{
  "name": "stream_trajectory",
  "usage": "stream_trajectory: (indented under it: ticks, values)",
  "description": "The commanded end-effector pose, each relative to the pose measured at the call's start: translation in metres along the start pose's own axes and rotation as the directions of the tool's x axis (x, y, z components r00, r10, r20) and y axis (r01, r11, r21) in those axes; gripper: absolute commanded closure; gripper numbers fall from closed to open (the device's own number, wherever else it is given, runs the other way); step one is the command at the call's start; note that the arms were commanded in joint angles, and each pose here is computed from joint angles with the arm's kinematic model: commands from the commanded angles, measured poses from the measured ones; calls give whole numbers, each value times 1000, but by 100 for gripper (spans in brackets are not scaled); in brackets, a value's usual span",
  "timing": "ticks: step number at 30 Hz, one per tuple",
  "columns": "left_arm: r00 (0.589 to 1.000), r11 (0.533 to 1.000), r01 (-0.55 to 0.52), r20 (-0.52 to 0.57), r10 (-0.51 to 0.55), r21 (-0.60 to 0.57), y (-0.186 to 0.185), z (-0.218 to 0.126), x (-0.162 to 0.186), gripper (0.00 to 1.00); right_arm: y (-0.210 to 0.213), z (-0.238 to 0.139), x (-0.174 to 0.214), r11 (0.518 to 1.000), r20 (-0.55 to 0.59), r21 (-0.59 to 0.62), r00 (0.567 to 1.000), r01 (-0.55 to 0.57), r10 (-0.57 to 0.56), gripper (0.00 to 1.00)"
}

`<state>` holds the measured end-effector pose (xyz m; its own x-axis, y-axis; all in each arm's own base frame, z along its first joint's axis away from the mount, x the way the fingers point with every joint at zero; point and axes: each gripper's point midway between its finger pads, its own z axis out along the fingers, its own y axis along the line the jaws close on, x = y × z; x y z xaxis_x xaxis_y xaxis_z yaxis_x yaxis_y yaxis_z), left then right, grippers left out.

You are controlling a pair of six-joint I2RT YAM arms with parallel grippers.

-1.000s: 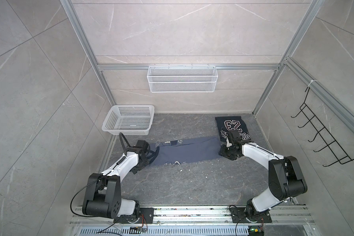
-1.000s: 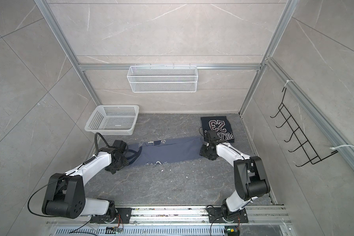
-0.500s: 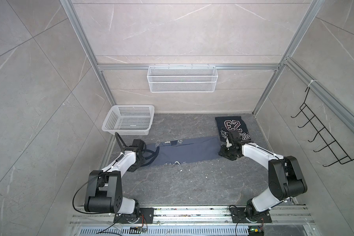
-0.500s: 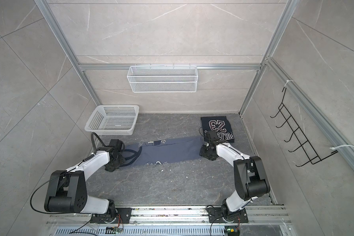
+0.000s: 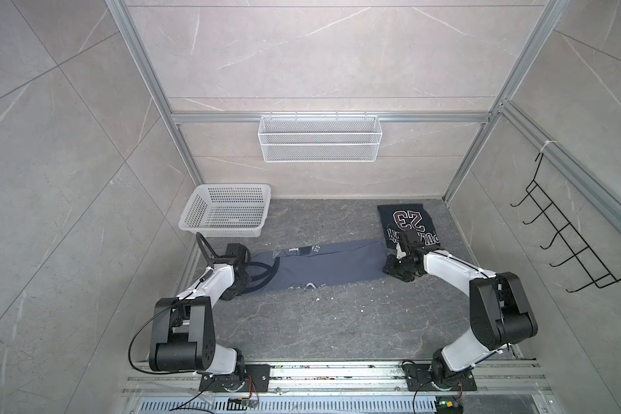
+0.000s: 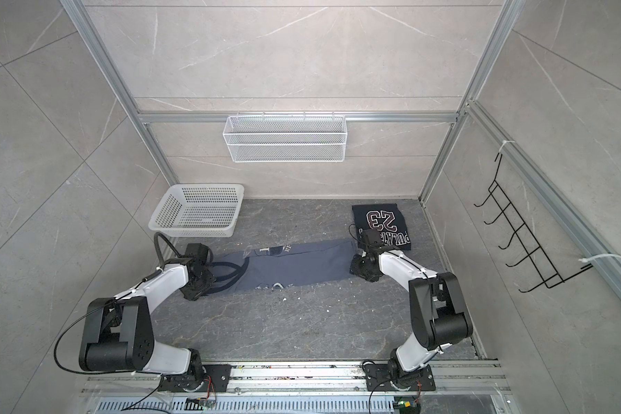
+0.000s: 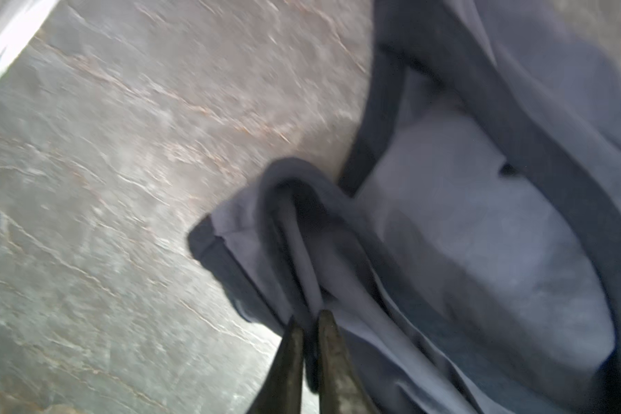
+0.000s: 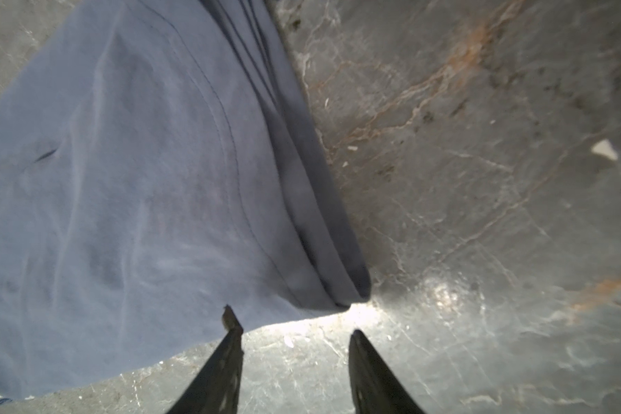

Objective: Fold and stack the tank tops

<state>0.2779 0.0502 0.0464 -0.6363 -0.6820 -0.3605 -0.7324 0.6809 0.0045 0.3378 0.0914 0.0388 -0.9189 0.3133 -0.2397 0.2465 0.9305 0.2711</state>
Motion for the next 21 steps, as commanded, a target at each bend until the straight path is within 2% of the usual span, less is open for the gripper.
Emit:
stream_trajectory:
  ticks: [1,6,10,18,19,21]
  values:
    - [1000,999,17,19,-17,36,5,-9,-15,89,-10,14,6,998,-38,57,999,2,1,50]
    - [999,998,44,4,-44,49,12,-4,-23,91,-29,18,5,989,-34,145,999,-24,29,50]
    - [999,998,27,-29,-25,59,5,4,-22,83,-28,16,0,989,-17,148,999,-24,27,50]
    - [999,999,37,-14,-37,7,12,6,-28,80,-16,-10,-7,997,51,83,999,-1,-3,50]
    - [999,999,35,-15,-35,1,13,6,-28,79,-13,-15,-8,997,59,72,998,1,-6,51]
    - [999,999,39,-9,-39,-6,15,3,-29,65,-1,-25,-9,1000,75,13,997,25,-25,50]
